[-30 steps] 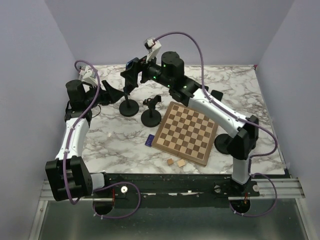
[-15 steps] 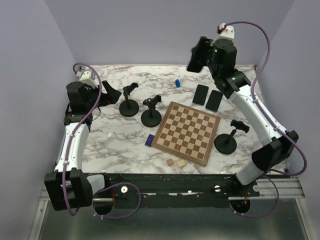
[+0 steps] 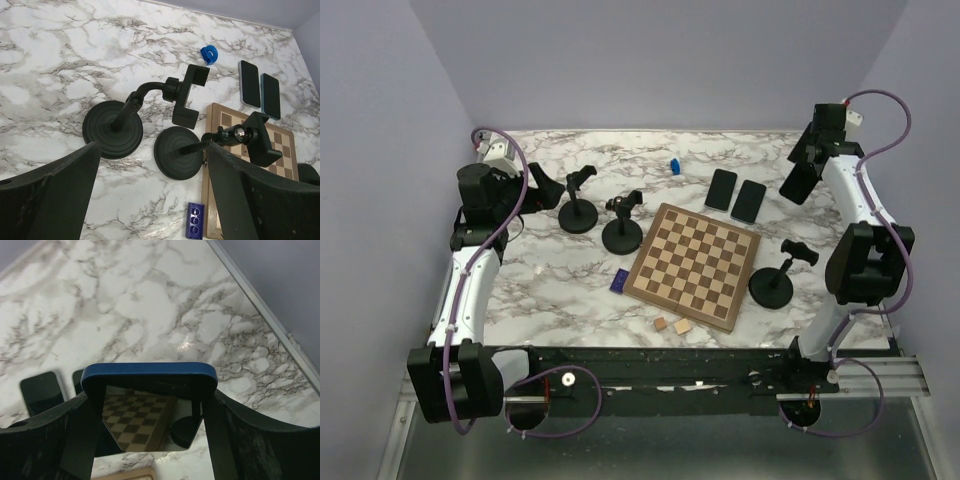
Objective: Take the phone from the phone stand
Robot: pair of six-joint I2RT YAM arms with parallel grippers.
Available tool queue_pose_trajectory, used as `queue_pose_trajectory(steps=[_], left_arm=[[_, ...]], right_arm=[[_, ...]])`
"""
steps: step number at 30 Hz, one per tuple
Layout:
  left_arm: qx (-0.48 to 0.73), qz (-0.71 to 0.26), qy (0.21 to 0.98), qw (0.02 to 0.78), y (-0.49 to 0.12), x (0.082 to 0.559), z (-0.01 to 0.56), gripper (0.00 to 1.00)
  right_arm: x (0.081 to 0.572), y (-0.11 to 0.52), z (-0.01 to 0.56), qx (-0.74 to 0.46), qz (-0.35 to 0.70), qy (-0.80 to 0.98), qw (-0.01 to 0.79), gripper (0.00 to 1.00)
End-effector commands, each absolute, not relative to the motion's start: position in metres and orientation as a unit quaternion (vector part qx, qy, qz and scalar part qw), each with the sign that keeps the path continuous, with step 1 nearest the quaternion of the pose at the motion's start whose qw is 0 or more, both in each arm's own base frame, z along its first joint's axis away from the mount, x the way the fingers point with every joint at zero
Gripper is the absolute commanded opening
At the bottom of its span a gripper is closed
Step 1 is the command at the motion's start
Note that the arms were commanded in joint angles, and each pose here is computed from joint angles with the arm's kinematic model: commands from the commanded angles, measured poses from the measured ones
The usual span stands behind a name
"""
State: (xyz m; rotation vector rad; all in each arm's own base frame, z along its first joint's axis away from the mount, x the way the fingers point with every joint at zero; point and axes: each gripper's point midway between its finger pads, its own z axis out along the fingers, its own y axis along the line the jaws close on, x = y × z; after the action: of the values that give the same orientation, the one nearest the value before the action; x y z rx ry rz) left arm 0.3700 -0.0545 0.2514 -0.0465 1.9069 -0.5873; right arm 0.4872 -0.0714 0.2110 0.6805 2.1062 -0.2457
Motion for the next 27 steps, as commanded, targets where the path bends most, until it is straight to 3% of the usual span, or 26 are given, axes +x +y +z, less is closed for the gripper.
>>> queue_pose_trajectory(steps=[1, 20, 27], left_arm=[[-0.011, -0.234, 0.798, 0.555, -0.054, 0.369, 0.264, 0.93], [-0.010, -0.238, 0.800, 0.551, -0.058, 0.370, 0.261, 0.93], [-0.011, -0.236, 0.801, 0.550, -0.057, 0.371, 0.260, 0.93]], right_arm=[[0.486, -0.068, 0.162, 0.294, -0.064, 0.878, 0.373, 0.01], [0.483, -0.060, 0.048, 0.296, -0.065, 0.920, 0.250, 0.02], [0.480, -0.057, 0.030, 0.296, -0.061, 0.924, 0.235, 0.21]])
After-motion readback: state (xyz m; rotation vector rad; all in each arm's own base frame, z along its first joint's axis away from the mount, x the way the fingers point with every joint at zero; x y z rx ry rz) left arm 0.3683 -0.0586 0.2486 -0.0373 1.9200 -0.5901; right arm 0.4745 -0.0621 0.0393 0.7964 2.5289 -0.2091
